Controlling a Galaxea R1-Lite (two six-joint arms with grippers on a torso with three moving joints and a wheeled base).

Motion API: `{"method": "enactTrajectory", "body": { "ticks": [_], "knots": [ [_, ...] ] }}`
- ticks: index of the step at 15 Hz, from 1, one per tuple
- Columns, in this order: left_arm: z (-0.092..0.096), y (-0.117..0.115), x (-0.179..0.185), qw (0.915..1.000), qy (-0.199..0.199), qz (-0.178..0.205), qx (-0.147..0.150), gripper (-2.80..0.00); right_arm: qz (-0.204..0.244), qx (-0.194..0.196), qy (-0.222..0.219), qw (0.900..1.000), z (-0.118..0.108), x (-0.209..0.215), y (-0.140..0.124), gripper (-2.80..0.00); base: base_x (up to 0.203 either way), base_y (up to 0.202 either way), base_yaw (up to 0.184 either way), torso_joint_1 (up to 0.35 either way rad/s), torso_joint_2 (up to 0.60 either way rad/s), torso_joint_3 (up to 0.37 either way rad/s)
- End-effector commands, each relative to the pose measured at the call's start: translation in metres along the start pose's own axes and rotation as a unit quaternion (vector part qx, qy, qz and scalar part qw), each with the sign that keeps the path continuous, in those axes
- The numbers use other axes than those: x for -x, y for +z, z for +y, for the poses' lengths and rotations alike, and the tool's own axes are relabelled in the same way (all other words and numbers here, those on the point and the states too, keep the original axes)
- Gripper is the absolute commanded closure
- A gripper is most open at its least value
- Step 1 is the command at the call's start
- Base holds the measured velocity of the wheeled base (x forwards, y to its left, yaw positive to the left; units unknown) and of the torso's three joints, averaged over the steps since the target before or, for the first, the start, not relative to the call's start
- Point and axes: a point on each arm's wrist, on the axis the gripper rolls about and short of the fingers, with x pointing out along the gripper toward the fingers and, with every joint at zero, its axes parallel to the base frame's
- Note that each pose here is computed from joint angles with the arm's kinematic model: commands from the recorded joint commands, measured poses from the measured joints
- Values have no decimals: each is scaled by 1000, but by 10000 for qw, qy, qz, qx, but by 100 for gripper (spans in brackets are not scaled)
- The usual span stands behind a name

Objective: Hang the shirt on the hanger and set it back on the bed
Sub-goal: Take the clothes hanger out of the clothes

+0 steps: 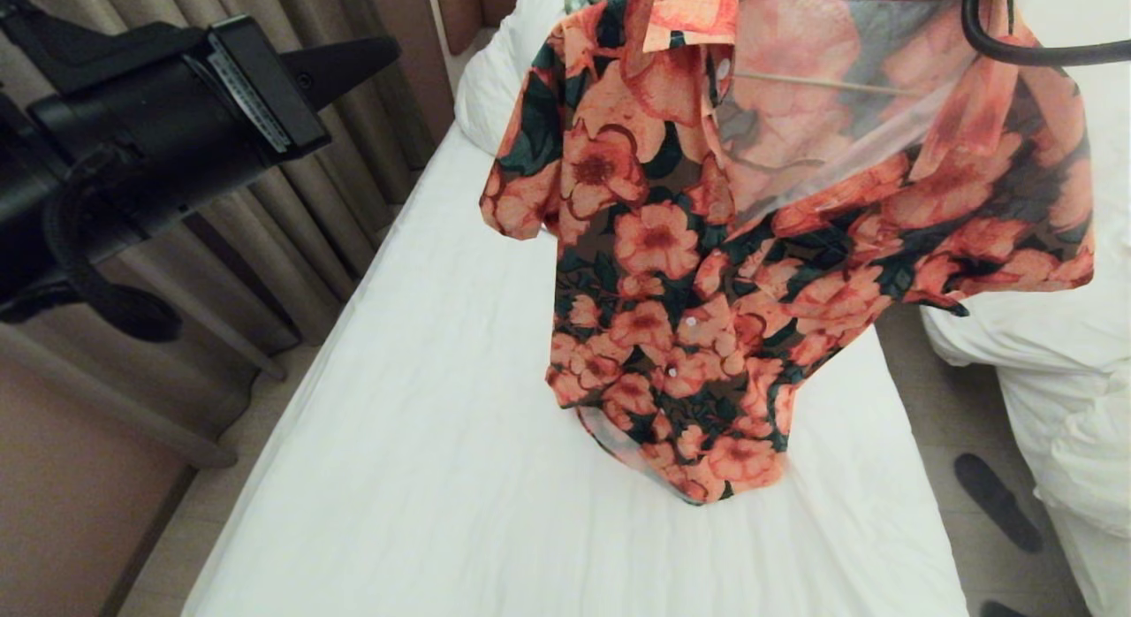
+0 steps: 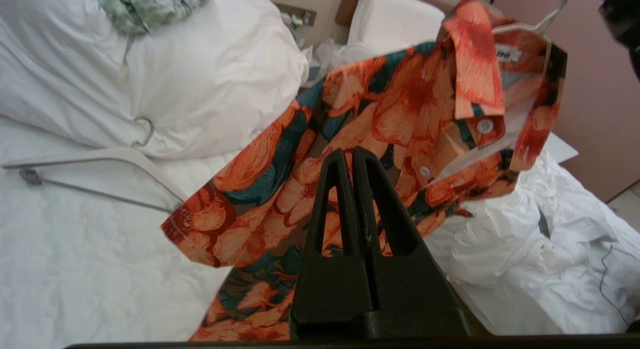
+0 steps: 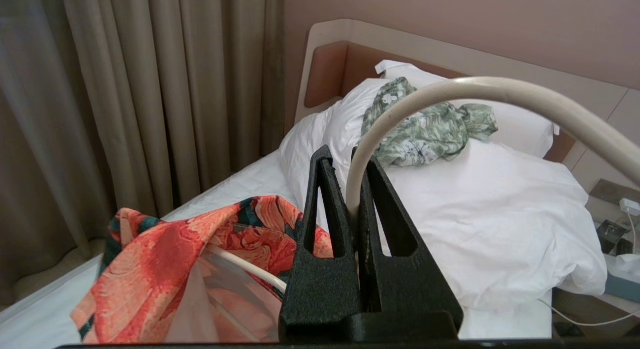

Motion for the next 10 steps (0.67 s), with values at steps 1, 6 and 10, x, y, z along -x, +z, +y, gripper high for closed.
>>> {"method": "enactTrajectory", "body": {
  "ticks": [1,6,10],
  "knots": [
    [1,-1,-1,10000,8,7,0,0,-14,19,-14,10000,-1,0,1,0,0,0,0,0,0,0],
    [1,-1,0,10000,8,2,-3,0,-85,66,-44,9999,-3,1,5,0,0,0,0,0,0,0],
    [1,-1,0,10000,8,2,-3,0,-82,72,-30,9999,-2,1,4,0,0,0,0,0,0,0]
  ]
}}
